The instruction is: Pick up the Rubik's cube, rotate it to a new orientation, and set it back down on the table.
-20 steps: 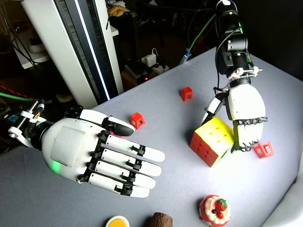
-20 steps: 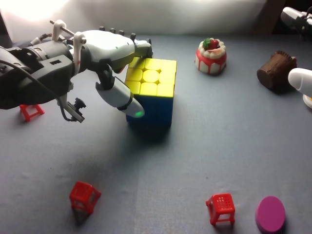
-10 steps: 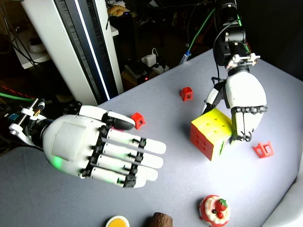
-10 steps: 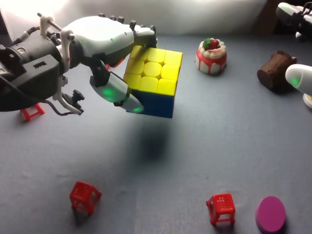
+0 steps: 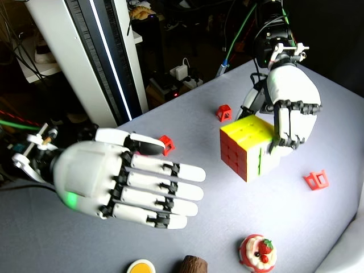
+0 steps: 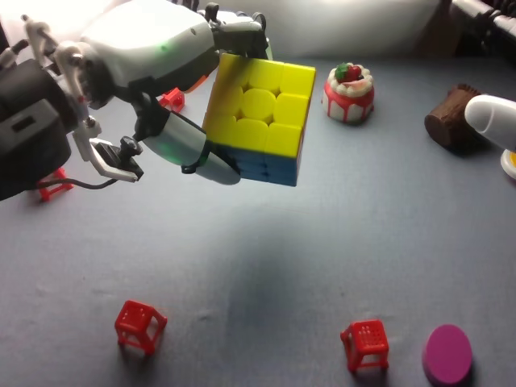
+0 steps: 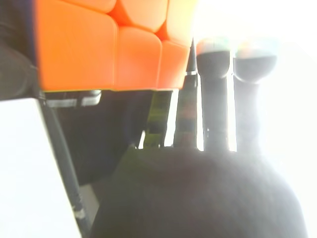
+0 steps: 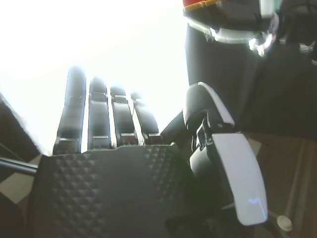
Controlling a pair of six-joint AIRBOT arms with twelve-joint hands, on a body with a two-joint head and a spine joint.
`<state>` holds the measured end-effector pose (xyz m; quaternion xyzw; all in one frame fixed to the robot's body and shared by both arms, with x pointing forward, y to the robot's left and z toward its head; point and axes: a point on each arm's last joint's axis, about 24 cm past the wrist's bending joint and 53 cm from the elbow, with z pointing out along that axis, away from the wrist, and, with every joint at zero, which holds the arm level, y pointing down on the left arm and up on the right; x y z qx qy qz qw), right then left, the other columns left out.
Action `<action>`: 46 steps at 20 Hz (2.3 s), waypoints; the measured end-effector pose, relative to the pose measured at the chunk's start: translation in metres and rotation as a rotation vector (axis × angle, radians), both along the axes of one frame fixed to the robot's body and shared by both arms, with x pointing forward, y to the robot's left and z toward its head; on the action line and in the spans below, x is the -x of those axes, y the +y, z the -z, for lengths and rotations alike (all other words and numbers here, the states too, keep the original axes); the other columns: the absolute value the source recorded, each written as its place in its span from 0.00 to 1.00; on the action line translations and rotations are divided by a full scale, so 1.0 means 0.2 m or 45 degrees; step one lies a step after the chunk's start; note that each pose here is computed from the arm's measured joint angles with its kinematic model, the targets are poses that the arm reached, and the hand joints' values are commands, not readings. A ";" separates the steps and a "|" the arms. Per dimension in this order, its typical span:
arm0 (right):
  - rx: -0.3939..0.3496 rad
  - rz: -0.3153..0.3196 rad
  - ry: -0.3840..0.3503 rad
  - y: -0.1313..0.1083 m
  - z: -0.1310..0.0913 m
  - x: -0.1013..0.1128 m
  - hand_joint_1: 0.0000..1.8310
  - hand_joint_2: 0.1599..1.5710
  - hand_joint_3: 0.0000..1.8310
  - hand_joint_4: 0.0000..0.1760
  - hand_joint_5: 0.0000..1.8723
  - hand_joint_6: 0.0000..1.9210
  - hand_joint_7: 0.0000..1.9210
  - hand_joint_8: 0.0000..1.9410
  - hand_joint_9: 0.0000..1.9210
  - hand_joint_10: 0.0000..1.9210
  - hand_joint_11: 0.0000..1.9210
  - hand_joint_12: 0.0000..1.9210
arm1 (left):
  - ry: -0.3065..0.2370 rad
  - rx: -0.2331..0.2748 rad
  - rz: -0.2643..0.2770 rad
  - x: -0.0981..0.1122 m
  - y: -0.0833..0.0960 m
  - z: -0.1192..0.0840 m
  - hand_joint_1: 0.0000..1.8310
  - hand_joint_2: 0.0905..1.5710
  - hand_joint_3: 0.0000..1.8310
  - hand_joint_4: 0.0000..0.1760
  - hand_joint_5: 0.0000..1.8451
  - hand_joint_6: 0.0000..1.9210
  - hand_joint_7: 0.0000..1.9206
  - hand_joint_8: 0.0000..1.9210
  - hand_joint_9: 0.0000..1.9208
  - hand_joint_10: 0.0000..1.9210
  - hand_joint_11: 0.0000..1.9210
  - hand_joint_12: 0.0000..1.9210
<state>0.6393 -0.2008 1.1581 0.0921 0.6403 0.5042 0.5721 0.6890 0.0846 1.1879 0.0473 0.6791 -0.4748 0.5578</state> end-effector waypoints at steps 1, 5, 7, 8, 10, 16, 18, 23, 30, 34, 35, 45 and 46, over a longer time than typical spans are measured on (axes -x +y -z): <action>-0.005 -0.004 -0.009 0.01 0.00 -0.01 0.00 0.90 0.00 0.00 0.03 0.02 0.07 0.00 0.01 0.21 0.00 0.46 | -0.011 0.011 0.003 0.01 0.01 -0.02 0.69 0.44 0.51 0.00 0.54 0.98 0.68 1.00 0.73 1.00 0.76 1.00; -0.050 -0.022 -0.057 0.06 -0.02 -0.03 0.01 0.89 0.00 0.00 0.04 0.03 0.07 0.00 0.00 0.21 0.00 0.35 | -0.096 0.079 0.038 0.07 0.01 -0.13 0.68 0.38 0.64 0.00 0.57 1.00 0.64 1.00 0.70 1.00 0.73 1.00; -0.057 -0.045 -0.076 0.10 -0.02 -0.04 0.06 0.87 0.00 0.00 0.05 0.04 0.09 0.01 0.00 0.28 0.00 0.35 | -0.127 0.105 0.051 0.09 0.00 -0.17 0.75 0.38 0.58 0.00 0.54 1.00 0.58 1.00 0.66 1.00 0.70 1.00; -0.060 -0.058 -0.087 0.12 -0.03 -0.04 0.06 0.86 0.00 0.00 0.04 0.03 0.09 0.00 0.00 0.29 0.00 0.38 | -0.139 0.113 0.055 0.09 0.00 -0.19 0.75 0.42 0.49 0.00 0.56 1.00 0.62 1.00 0.69 1.00 0.74 1.00; -0.068 -0.085 -0.117 0.16 -0.05 -0.05 0.08 0.85 0.00 0.00 0.05 0.04 0.08 0.00 0.00 0.25 0.00 0.46 | -0.162 0.130 0.062 0.10 0.00 -0.21 0.77 0.50 0.37 0.24 0.56 1.00 0.66 1.00 0.72 1.00 0.78 1.00; -0.058 -0.152 -0.128 0.28 -0.01 -0.05 0.06 0.88 0.00 0.00 0.03 0.03 0.03 0.00 0.00 0.16 0.00 0.47 | -0.197 0.158 0.075 0.12 -0.01 -0.26 0.61 0.42 0.58 0.00 0.47 0.82 0.61 1.00 0.69 1.00 0.76 1.00; -0.049 -0.172 -0.121 0.31 0.02 -0.05 0.05 0.88 0.00 0.00 0.02 0.03 0.03 0.00 0.00 0.16 0.00 0.38 | -0.208 0.158 0.088 0.14 -0.02 -0.27 0.66 0.44 0.58 0.00 0.46 0.73 0.45 0.99 0.63 1.00 0.69 1.00; -0.021 -0.212 -0.130 0.38 0.03 -0.05 0.03 0.88 0.00 0.00 0.00 0.01 0.04 0.00 0.00 0.03 0.00 0.11 | -0.226 0.162 0.107 0.16 -0.04 -0.28 0.66 0.36 0.70 0.00 0.48 0.82 0.49 0.95 0.58 1.00 0.64 1.00; -0.008 -0.258 -0.141 0.45 0.04 -0.04 0.04 0.87 0.00 0.00 0.01 0.00 0.00 0.00 0.00 0.00 0.00 0.00 | -0.223 0.156 0.109 0.16 -0.04 -0.28 0.69 0.37 0.67 0.00 0.45 0.81 0.50 0.93 0.56 1.00 0.60 1.00; 0.009 -0.286 -0.149 0.47 0.04 -0.01 0.02 0.87 0.00 0.00 0.00 0.00 0.00 0.00 0.00 0.00 0.00 0.09 | -0.220 0.154 0.108 0.16 -0.04 -0.27 0.66 0.56 0.42 0.00 0.39 0.72 0.39 0.99 0.63 1.00 0.68 1.00; 0.007 -0.291 -0.147 0.48 0.04 -0.01 0.00 0.88 0.00 0.00 0.02 0.01 0.00 0.00 0.01 0.01 0.00 0.21 | -0.220 0.154 0.108 0.16 -0.04 -0.27 0.66 0.49 0.53 0.00 0.41 0.76 0.43 0.99 0.64 1.00 0.68 1.00; -0.026 -0.355 -0.163 0.55 0.01 0.08 0.00 0.89 0.00 0.00 0.01 0.45 0.09 0.46 0.01 0.72 0.00 0.90 | -0.204 0.129 0.102 0.15 -0.04 -0.24 0.67 0.34 0.76 0.00 0.50 0.84 0.50 1.00 0.59 1.00 0.65 1.00; -0.031 -0.356 -0.164 0.55 0.01 0.08 0.00 0.89 0.00 0.00 0.00 0.48 0.07 0.50 0.00 0.73 0.00 0.92 | -0.205 0.125 0.106 0.15 -0.04 -0.24 0.67 0.33 0.78 0.00 0.50 0.86 0.51 1.00 0.62 1.00 0.68 1.00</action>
